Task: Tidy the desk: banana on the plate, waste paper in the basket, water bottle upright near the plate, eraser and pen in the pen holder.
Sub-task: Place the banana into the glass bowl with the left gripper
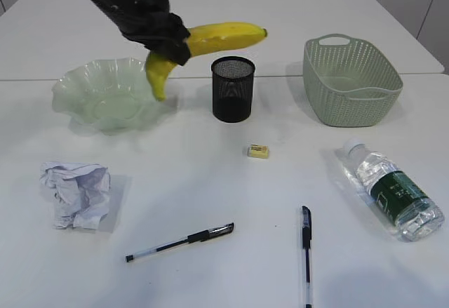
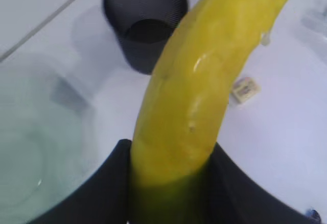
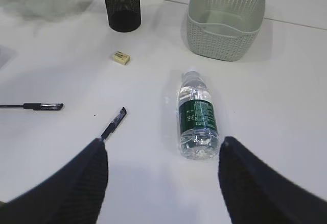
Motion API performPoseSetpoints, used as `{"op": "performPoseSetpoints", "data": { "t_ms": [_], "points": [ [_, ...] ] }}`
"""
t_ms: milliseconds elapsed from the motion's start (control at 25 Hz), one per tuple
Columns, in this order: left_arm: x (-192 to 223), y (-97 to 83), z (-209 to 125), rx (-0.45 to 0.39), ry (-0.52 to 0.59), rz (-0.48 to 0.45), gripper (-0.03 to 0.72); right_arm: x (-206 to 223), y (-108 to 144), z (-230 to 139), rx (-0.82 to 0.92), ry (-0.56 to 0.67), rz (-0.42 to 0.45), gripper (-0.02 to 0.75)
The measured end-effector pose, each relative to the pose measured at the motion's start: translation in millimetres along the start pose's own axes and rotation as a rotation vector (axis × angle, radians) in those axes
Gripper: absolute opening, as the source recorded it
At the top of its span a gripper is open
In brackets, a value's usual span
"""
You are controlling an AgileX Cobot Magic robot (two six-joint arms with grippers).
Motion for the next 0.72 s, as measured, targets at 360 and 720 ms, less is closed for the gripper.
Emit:
{"op": "performPoseSetpoints", "data": {
  "t_ms": [360,720],
  "points": [
    [-20.0,86.7,-9.7,-0.202,-0.087,0.142,0.255,0.0,-0.2,-0.1,-0.001,0.001,-0.002,0.502],
    [18.8,140.6,-38.6,-0.34,-0.066,0.206,0.254,0.0,-0.2,-0.1,-0.001,0.001,-0.002,0.502]
  ]
}}
Point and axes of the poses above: a point on each arm's last joint axis where the gripper is mounted, x pointing out along that axis toward the gripper, y along the wrist's bending axis when the last joint is at zero, z = x × y, the point moved 2 cm from there along x, pointing out along that axis toward the gripper, and after that the axes turned 3 degrees about -x, right-handed, at the moved point
